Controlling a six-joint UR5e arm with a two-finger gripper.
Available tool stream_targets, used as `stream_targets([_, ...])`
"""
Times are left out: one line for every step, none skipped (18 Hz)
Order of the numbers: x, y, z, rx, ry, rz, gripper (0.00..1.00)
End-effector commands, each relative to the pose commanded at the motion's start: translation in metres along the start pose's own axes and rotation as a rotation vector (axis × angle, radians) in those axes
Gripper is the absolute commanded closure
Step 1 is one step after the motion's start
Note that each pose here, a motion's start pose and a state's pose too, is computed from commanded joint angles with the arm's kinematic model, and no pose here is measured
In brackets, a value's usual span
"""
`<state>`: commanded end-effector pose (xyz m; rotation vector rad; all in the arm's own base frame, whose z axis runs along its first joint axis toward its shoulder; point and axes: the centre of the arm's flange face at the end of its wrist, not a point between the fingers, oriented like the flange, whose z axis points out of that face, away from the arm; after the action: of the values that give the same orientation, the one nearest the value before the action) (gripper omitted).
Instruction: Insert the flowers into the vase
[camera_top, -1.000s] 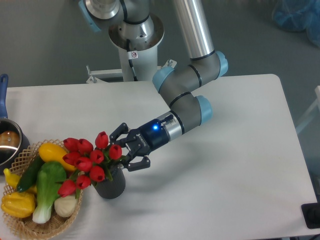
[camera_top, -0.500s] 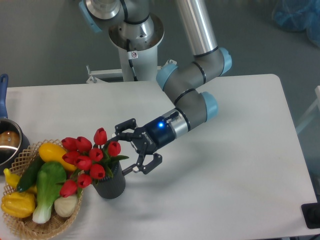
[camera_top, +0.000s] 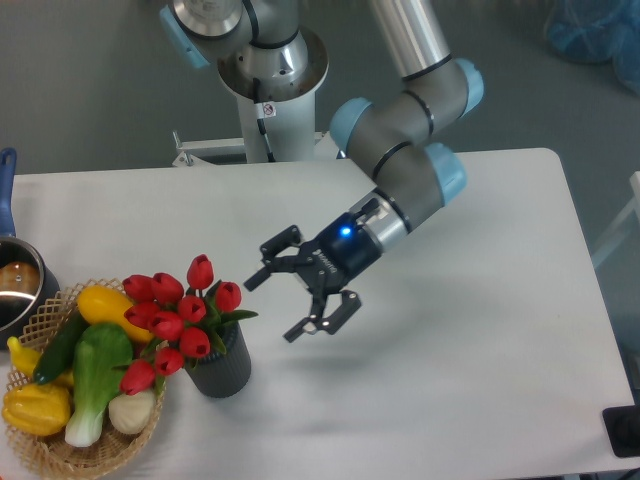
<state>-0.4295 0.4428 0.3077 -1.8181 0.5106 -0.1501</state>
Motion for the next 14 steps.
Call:
stream_targets([-0.008, 0.000, -0.010, -0.032, -0.018, -0.001, 0.00])
stream_targets([-0.014, 0.001, -0.018, -0.064, -0.033, -0.013, 0.00])
stream_targets([-0.022, 0.003, -0.030, -0.096, -0.055, -0.023, 0.00])
stream_targets([-0.030, 0.002, -0.045, -0.129, -0.080, -0.022, 0.00])
stream_targets([-0.035, 0.003, -0.058, -0.167, -0.103, -0.019, 0.00])
stream_targets([-0.039, 0.002, -0.071, -0.215, -0.126, -0.014, 0.00])
stream_targets([-0.040, 0.002, -0.085, -0.275, -0.149, -0.011, 0.00])
stream_targets([-0.041, 0.002, -0.099, -0.330, -0.171, -0.012, 0.00])
stream_targets([-0.042, 0.004, -0.112, -0.373, -0.193, -0.016, 0.00])
stream_targets([-0.044, 0.009, -0.127, -0.408, -0.216, -0.032, 0.00])
stream_targets([-0.045, 0.013, -0.142, -0.433, -0.240, -0.047, 0.00])
stream_targets([-0.045, 0.015, -0.158, -0.464, -0.264, -0.058, 0.00])
stream_targets([-0.044, 0.012, -0.176, -0.503, -0.294, -0.060, 0.00])
stream_targets([-0.042, 0.006, -0.192, -0.551, -0.321, -0.060, 0.00])
